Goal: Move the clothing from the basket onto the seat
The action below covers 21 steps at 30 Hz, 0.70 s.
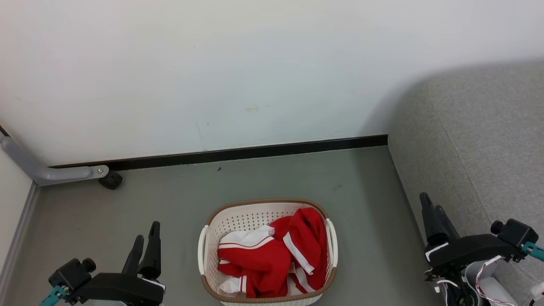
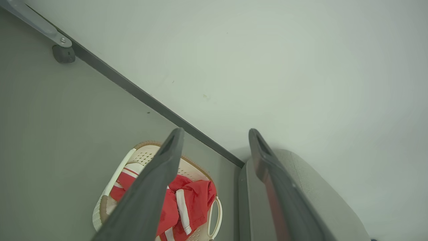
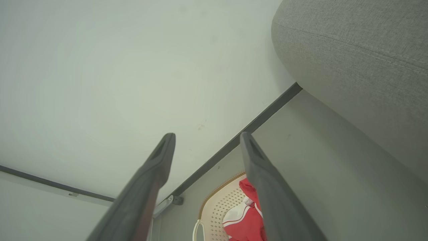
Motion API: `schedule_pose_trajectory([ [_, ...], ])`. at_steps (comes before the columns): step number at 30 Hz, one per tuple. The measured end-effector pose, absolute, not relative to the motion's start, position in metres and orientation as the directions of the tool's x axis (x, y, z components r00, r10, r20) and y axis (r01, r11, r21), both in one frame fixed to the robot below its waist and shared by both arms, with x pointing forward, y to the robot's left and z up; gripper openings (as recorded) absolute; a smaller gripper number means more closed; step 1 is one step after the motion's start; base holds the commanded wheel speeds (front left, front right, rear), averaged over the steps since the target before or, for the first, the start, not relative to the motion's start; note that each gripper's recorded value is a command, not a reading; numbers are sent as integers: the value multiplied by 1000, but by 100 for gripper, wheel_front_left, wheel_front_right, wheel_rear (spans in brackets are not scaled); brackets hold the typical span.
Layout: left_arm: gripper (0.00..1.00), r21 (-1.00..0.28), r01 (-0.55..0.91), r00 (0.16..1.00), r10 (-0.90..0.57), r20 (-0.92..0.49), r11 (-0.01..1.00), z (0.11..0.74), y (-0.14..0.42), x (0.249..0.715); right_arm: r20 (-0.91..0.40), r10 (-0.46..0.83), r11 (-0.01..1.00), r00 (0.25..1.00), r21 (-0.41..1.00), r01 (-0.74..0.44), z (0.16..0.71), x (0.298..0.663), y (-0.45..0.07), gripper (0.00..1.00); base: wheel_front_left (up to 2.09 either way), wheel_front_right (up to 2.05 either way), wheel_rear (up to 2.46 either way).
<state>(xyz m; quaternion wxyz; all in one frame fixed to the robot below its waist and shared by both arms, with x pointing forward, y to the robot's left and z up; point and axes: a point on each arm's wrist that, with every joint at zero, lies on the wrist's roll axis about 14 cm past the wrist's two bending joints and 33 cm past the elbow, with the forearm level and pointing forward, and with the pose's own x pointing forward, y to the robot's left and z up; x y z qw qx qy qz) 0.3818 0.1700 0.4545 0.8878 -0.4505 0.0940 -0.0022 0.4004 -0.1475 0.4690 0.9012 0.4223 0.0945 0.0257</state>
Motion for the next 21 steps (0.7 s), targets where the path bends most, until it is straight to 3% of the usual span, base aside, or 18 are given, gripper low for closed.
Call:
schedule_pose_trajectory([
  [21,100,-563,26,977,-140,-160,826,451,160,384,-154,184,871,971,483,-89,468,408,-129,100,0,0,0],
])
